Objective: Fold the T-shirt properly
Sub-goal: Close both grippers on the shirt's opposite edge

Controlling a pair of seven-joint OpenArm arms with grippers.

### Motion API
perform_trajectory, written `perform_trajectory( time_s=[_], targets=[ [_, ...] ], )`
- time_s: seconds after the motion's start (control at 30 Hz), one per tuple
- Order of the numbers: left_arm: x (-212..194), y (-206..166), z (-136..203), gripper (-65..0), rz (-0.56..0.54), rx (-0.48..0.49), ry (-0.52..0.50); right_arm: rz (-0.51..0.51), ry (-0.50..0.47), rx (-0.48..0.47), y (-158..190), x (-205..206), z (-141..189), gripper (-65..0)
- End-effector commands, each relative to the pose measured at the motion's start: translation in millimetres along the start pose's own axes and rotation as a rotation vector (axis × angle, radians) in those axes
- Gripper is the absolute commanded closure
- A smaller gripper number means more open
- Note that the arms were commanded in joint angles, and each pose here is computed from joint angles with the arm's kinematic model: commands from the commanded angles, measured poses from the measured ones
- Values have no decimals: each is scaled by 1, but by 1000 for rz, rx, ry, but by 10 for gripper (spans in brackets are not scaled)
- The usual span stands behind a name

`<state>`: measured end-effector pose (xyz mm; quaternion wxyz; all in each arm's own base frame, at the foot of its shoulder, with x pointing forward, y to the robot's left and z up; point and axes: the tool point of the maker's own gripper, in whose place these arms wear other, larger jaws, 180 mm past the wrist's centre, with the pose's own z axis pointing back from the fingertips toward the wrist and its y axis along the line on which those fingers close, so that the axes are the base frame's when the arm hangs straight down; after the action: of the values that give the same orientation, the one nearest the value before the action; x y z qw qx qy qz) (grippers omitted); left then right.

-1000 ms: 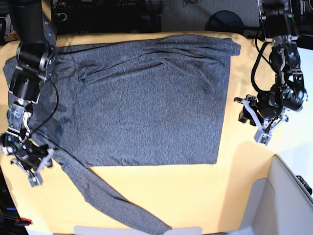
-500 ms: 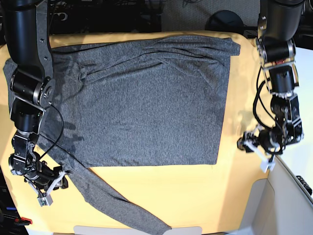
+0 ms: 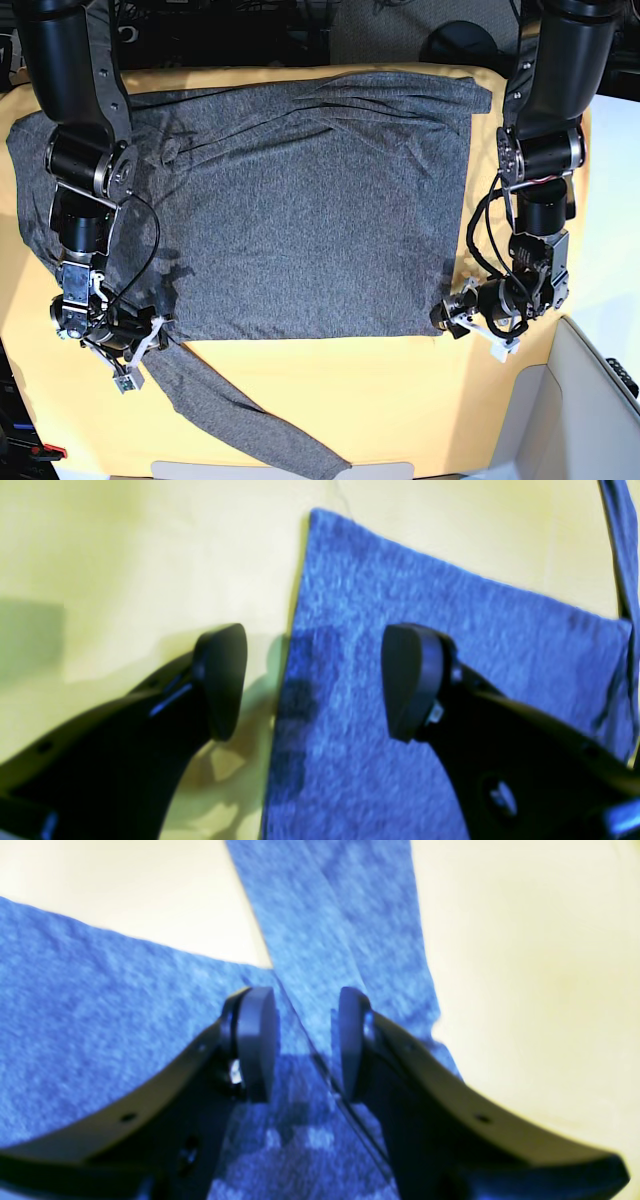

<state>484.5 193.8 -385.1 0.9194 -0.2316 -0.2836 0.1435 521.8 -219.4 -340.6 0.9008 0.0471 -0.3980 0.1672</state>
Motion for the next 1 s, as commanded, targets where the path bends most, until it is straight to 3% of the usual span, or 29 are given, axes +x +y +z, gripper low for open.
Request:
perform_trajectory(
  time_s=[0.0,0.3,0.43,0.97],
  targets=[
    [44,-11,15,-407,-15,-21,-114,8,-91,-20,-10,38,10,-215],
    [48,0,20,-407,-9,0,-142,6,-94,-20,-10,38,10,-215],
    [28,15,15,-407,5,22,-109,6,-94,-20,-10,38,10,-215],
    [8,-38,-13,-407,-2,-71,-69,4,-58,-5,2,10,2,-215]
  ],
)
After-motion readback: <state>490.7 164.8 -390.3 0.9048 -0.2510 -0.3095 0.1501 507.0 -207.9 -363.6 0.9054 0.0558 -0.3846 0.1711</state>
